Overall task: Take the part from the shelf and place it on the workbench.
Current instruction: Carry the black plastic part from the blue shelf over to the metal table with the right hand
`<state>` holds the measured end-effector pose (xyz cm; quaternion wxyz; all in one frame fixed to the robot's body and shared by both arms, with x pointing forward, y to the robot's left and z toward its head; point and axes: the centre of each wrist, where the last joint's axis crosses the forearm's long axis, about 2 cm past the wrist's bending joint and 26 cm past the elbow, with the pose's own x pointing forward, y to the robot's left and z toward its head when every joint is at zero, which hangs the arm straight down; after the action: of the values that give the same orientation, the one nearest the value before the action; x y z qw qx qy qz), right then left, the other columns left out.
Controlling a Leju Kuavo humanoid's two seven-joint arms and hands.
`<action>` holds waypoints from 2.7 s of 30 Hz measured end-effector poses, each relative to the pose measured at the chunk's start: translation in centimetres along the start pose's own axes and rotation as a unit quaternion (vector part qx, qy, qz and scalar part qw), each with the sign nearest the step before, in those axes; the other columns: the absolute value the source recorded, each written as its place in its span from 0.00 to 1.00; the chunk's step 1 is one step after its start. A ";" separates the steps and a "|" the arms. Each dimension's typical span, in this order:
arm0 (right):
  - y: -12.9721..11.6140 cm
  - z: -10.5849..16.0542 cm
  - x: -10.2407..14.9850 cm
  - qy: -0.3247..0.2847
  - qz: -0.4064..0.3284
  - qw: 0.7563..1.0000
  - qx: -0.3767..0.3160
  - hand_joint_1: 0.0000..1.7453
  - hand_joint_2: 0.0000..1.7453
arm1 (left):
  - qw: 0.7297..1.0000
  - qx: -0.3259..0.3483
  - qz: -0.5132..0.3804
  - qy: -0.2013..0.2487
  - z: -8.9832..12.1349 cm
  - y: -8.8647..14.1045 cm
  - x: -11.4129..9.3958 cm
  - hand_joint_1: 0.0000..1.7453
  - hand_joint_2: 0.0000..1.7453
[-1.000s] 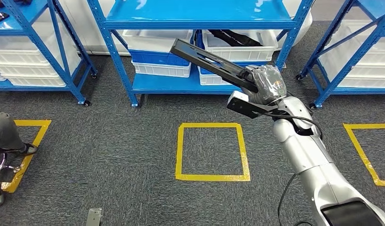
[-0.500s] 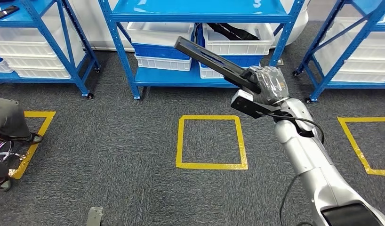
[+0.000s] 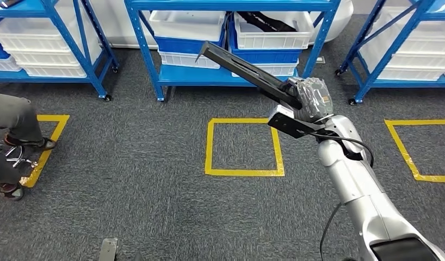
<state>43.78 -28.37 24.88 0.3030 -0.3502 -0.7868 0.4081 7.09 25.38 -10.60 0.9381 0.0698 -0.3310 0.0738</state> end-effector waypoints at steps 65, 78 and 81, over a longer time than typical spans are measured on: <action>2.4 -0.8 3.5 -0.058 0.036 0.997 0.040 1.00 1.00 | 1.000 0.017 0.006 0.025 0.7 0.1 -1.2 0.00 1.00; 3.1 -2.0 5.9 -0.080 0.026 0.996 0.039 1.00 1.00 | 0.999 0.024 0.009 0.025 0.8 0.5 -1.5 0.00 1.00; 3.3 -2.1 6.2 -0.087 0.028 0.995 0.043 1.00 1.00 | 0.999 0.033 0.015 0.027 0.7 0.6 -1.4 0.00 1.00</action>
<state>42.85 -21.14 24.22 0.2365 -0.3217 -0.7819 0.4788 5.46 25.66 -10.85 0.9426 0.0939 -0.3043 0.1005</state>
